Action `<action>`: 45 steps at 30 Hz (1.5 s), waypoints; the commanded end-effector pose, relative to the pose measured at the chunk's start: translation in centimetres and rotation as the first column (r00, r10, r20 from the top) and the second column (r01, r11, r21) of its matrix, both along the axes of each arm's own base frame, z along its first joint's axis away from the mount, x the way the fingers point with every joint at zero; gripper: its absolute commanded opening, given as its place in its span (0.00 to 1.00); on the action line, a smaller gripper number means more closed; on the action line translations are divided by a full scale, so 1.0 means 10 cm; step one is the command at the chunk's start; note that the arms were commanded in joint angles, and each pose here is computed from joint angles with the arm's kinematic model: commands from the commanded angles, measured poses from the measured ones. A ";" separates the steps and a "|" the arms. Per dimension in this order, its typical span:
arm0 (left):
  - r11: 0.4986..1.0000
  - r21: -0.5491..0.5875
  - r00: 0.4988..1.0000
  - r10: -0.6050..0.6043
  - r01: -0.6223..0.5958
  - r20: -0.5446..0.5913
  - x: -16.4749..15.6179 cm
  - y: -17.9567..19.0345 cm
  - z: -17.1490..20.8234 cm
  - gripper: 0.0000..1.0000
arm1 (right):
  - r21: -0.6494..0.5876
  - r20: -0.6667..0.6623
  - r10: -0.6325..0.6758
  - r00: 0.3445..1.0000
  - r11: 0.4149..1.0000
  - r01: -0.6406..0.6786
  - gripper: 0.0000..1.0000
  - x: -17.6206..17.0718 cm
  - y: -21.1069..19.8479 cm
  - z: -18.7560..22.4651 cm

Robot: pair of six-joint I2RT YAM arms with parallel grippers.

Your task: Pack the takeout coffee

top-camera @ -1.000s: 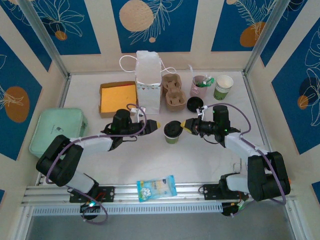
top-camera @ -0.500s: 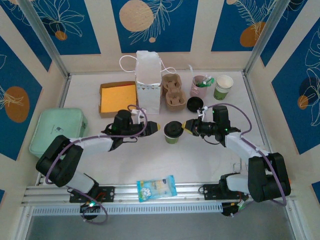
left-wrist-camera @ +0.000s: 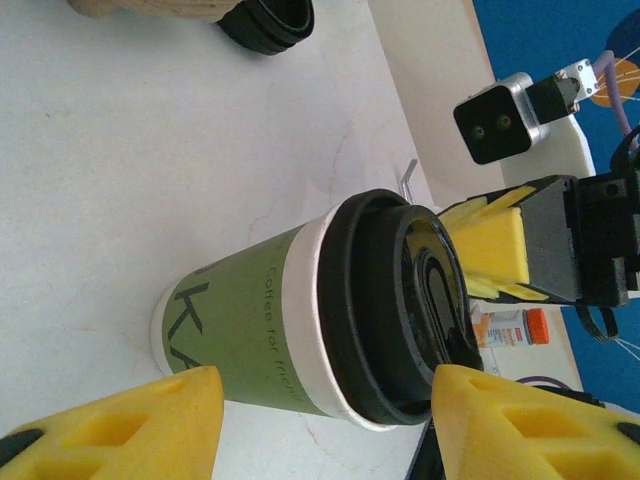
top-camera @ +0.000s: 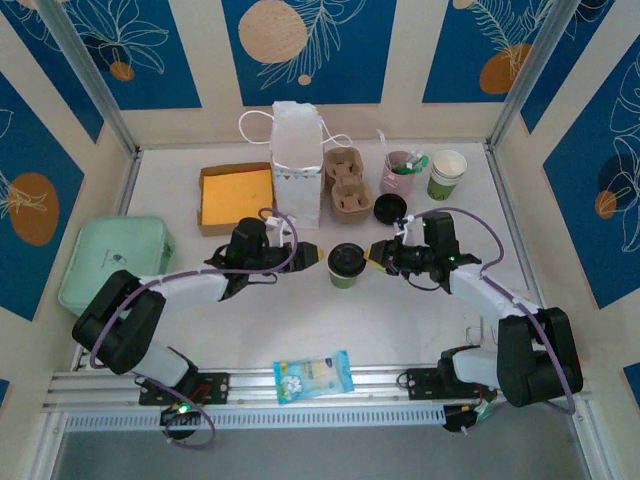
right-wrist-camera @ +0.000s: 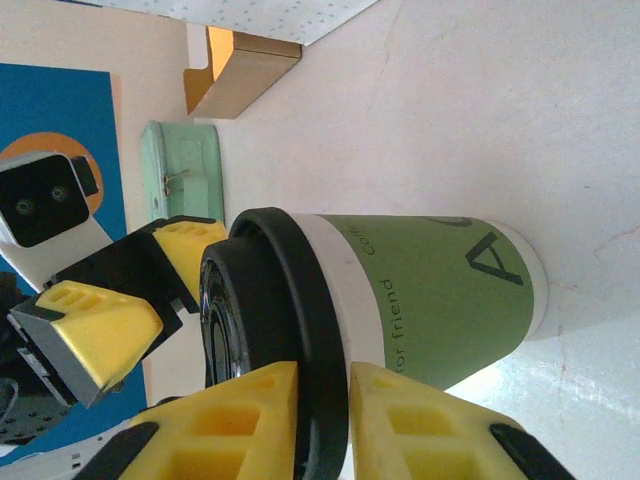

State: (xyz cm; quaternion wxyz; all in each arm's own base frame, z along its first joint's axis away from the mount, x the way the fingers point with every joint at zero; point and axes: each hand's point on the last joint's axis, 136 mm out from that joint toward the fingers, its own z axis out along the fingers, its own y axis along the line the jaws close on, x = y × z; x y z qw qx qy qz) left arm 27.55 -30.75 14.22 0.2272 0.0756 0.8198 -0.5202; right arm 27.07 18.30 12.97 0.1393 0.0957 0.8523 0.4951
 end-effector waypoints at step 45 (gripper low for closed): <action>0.996 0.074 0.994 -0.061 0.055 0.087 0.02 -0.24 0.13 0.57 | -0.120 0.058 0.020 0.998 0.993 -0.013 0.53 -0.02 0.00 0.19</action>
